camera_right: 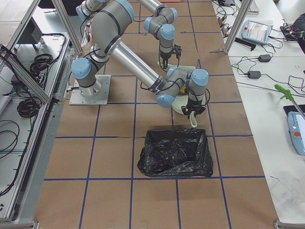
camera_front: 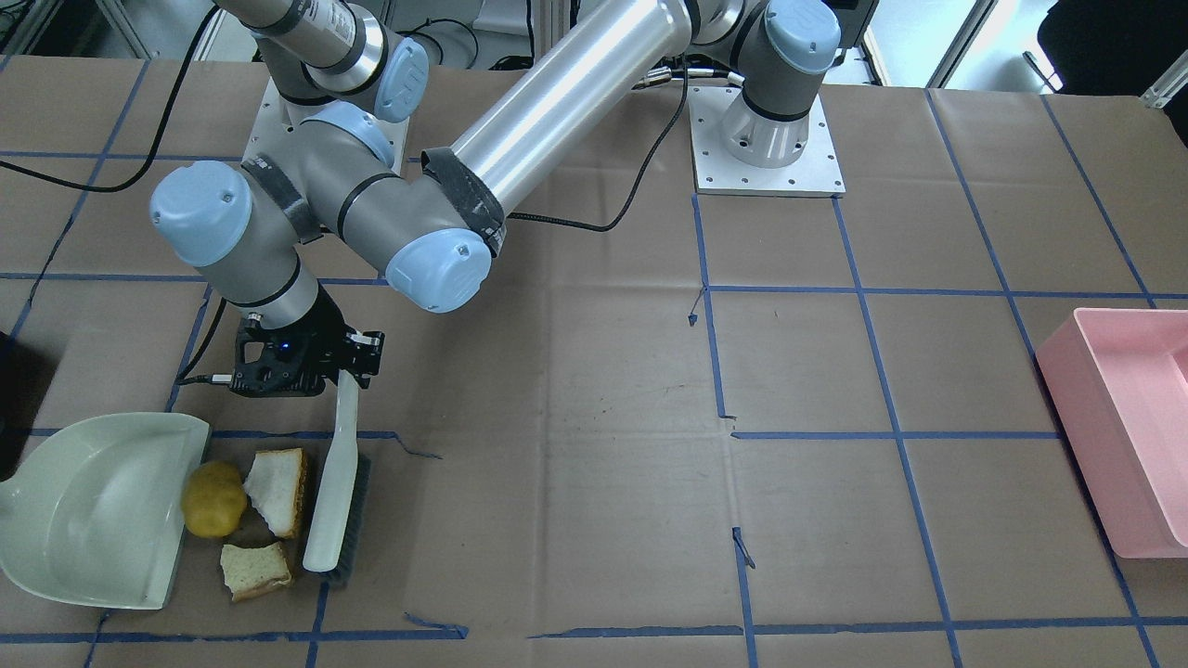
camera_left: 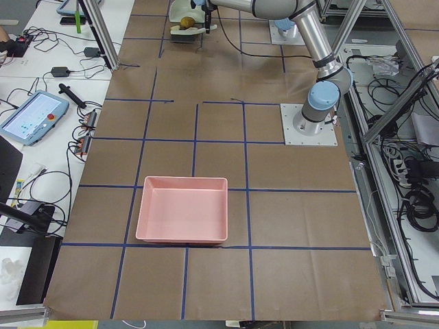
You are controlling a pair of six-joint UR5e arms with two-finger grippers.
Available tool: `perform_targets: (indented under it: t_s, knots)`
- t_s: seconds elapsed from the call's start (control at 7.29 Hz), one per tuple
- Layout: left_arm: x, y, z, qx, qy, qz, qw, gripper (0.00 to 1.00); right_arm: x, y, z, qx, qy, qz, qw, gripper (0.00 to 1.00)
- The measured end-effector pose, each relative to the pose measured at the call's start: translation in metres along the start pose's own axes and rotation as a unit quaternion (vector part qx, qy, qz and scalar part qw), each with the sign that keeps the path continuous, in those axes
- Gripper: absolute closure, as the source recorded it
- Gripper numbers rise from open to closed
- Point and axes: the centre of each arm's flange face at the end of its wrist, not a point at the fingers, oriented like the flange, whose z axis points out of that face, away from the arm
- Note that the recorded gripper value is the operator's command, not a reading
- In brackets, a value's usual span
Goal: Sweep and dump trash in nearest bin
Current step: 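Sweep the bread and yellow object into the dustpan with the left-held brush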
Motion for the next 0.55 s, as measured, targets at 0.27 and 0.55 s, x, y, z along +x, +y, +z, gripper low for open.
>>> perform_targets:
  t_s: [0.27,0.55]
  knots:
    - [0.016,-0.003,0.007,-0.001,0.001,-0.001,1.0000,1.00,0.000,0.000,0.000,0.001,0.000,0.000,1.0000,1.00]
    - [0.026,-0.003,0.009,-0.002,0.010,-0.013,0.9999,1.00,0.000,-0.001,-0.001,0.002,0.001,-0.001,1.0000,1.00]
